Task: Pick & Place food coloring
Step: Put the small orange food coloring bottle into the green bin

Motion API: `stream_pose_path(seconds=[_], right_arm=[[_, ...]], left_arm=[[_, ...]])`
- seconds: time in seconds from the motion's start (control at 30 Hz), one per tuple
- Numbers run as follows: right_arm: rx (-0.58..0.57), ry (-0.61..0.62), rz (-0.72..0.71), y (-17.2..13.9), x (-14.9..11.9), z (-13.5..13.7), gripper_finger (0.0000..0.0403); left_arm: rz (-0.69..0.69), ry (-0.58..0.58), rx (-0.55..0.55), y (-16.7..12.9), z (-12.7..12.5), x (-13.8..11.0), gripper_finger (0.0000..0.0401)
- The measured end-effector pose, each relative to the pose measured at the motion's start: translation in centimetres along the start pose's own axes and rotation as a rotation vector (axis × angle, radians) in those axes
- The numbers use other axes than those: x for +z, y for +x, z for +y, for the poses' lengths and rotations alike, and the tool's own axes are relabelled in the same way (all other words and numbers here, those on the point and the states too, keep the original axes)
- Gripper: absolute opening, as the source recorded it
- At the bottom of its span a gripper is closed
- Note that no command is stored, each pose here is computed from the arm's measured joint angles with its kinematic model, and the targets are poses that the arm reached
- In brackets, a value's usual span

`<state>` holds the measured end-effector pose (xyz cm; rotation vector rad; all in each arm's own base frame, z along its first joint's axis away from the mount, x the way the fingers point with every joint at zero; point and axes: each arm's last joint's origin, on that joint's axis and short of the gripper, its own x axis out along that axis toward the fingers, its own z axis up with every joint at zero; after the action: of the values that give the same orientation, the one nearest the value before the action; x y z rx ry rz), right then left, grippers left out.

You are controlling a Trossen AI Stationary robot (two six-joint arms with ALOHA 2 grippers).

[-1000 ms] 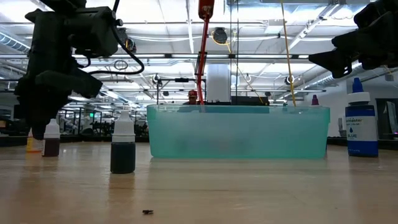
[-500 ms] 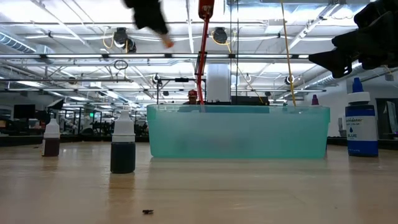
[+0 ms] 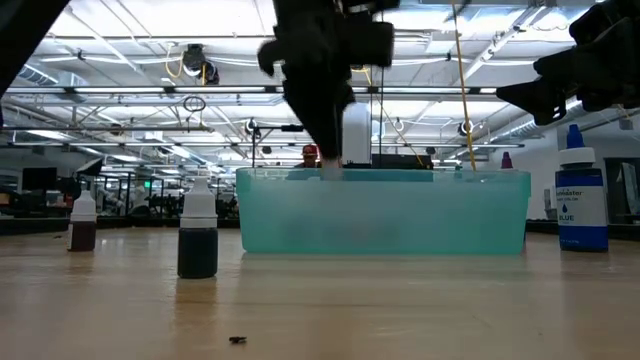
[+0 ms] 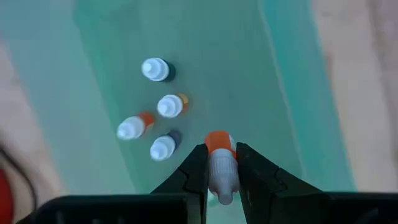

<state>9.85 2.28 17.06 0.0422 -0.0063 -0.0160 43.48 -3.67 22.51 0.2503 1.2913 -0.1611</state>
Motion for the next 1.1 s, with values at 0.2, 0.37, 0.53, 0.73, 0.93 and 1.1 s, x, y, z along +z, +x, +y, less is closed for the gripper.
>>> stream_pose_path(seconds=[0.2,0.37,0.53,0.73,0.93,1.1], right_arm=[[0.000,0.000,0.000,0.0,0.0,0.0,0.0313],[0.000,0.000,0.000,0.0,0.0,0.0,0.0313],[0.000,0.000,0.000,0.0,0.0,0.0,0.0313],[0.000,0.000,0.000,0.0,0.0,0.0,0.0313],[0.000,0.000,0.000,0.0,0.0,0.0,0.0313],[0.000,0.000,0.000,0.0,0.0,0.0,0.0313]], left_arm=[[0.039,-0.023,-0.007,2.9,0.3,0.1,0.0059],[0.080,-0.058,-0.010,4.5,0.8,-0.1,0.0059],[0.099,-0.100,0.008,4.8,1.5,-0.4,0.0059],[0.130,-0.169,0.005,4.8,2.4,-0.9,0.0059],[0.138,-0.179,-0.013,4.8,2.4,-1.0,0.0089],[0.137,-0.165,-0.018,4.8,1.9,-0.9,0.0133]])
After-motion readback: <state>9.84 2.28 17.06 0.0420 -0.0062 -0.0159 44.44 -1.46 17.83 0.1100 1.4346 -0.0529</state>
